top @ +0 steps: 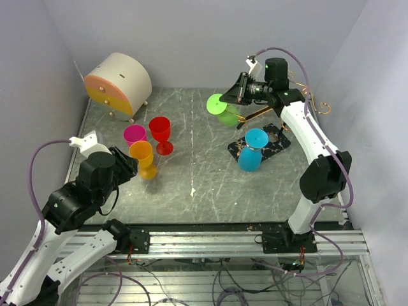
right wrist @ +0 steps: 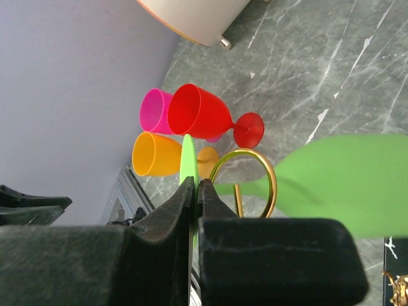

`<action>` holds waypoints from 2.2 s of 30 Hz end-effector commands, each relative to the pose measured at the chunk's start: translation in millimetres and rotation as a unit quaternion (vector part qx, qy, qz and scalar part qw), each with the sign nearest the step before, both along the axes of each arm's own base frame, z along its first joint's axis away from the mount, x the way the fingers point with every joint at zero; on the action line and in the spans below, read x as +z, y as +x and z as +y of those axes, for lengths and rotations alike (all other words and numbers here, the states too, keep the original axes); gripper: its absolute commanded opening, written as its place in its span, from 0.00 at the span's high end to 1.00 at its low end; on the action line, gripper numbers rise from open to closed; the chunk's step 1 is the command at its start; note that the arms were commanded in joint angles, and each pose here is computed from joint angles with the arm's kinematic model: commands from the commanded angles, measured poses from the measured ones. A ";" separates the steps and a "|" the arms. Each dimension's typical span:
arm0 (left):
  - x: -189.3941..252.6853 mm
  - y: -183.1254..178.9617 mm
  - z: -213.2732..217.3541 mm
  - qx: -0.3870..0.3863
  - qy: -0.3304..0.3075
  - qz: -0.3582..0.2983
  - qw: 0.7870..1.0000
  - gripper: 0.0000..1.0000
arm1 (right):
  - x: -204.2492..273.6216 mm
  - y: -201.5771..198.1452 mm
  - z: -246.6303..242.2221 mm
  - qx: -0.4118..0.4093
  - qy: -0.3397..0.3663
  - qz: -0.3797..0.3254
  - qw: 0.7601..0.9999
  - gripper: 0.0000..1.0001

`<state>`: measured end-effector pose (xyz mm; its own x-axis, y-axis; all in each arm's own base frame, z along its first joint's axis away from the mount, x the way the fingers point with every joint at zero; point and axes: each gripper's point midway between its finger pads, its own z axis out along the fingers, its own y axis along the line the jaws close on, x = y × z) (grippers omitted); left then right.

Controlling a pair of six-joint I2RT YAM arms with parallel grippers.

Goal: Take the wine glass off the wine glass rack

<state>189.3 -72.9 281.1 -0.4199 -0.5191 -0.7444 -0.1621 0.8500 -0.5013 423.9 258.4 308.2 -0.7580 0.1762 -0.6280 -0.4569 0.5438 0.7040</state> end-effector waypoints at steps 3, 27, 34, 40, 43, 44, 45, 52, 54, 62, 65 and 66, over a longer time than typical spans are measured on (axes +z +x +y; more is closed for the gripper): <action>-0.6 2.0 -0.5 0.003 -0.003 -0.002 1.000 0.53 | 21.0 -11.6 1.5 0.001 0.020 -0.022 1.000 1.00; 7.2 4.5 -6.1 -0.004 -0.012 -0.006 1.000 0.49 | 37.2 14.5 -55.5 -0.090 0.054 -0.042 0.994 1.00; 9.5 2.7 -7.2 -0.006 -0.023 -0.009 1.000 0.48 | 53.9 44.8 -38.9 -0.056 0.098 -0.064 0.992 1.00; 10.7 3.3 -15.8 -0.018 -0.045 -0.013 0.999 0.47 | 99.6 39.1 -13.6 0.031 0.119 -0.197 0.973 1.00; 4.9 2.2 -19.0 -0.021 -0.056 -0.008 0.998 0.43 | 126.9 13.9 2.5 0.077 0.114 -0.288 0.948 1.00; 3.3 1.6 -20.8 -0.023 -0.062 -0.007 0.998 0.42 | 132.3 2.6 10.1 0.093 0.106 -0.315 0.939 1.00; 1.2 0.6 -22.4 -0.025 -0.068 -0.005 0.997 0.41 | 135.5 -9.7 17.9 0.108 0.089 -0.344 0.928 1.00; 10.0 -6.2 -35.5 -0.044 -0.130 -0.014 0.990 0.40 | 128.5 -110.0 63.1 0.080 -0.105 -0.546 0.828 1.00; 14.4 -10.2 -37.8 -0.048 -0.149 -0.012 0.988 0.40 | 132.8 -130.6 52.5 0.054 -0.112 -0.561 0.818 1.00; 29.5 -23.9 -65.1 -0.089 -0.264 -0.003 0.960 0.36 | 116.0 -203.0 56.8 0.076 -0.118 -0.595 0.791 1.00; 41.2 -27.0 -80.5 -0.115 -0.309 0.003 0.944 0.35 | 94.1 -217.3 65.1 0.068 -0.161 -0.603 0.778 1.00; 42.5 -27.3 -85.4 -0.122 -0.319 0.009 0.940 0.34 | 87.4 -228.0 70.5 0.071 -0.167 -0.610 0.771 1.00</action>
